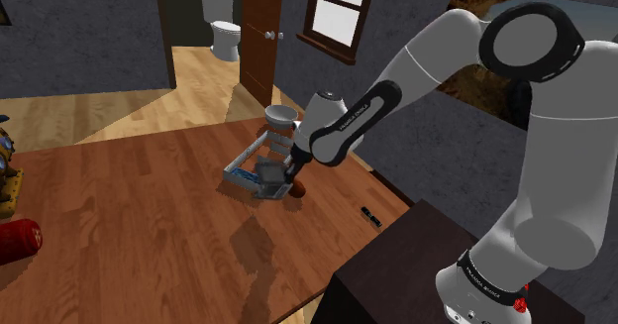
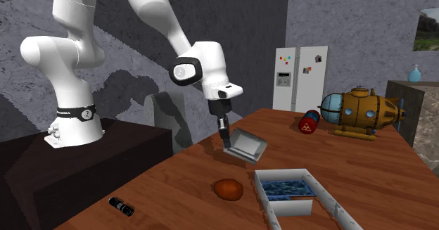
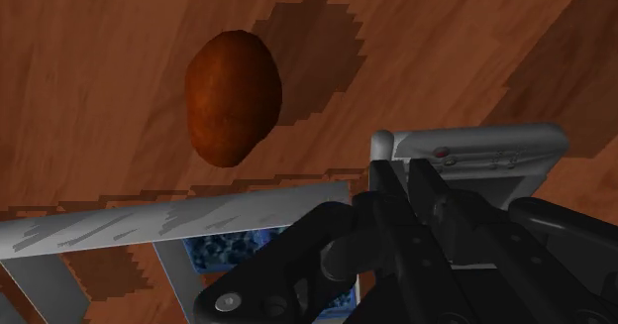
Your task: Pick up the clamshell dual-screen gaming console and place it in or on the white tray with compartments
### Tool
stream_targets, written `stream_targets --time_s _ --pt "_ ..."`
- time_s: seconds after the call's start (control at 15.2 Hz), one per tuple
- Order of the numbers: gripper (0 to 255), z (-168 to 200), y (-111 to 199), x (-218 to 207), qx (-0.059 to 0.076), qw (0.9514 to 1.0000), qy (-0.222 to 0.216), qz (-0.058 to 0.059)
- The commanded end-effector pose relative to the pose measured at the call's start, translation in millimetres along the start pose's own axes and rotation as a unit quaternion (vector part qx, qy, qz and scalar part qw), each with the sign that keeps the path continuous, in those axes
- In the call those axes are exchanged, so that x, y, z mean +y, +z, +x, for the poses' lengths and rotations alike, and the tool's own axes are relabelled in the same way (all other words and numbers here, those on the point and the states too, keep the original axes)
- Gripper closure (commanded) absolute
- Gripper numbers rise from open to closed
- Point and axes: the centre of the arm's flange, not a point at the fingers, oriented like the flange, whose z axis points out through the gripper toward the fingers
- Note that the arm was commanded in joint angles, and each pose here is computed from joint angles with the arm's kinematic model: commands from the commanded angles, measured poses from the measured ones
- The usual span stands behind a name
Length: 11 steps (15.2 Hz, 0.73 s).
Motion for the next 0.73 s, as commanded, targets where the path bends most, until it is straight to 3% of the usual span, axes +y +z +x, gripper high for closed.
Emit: stream_targets --time_s 0.0,0.66 --pt "255 16 4 22 0.000 1.0000 -0.001 0.000" --pt "255 89 19 131 0.000 1.0000 -0.001 0.000"
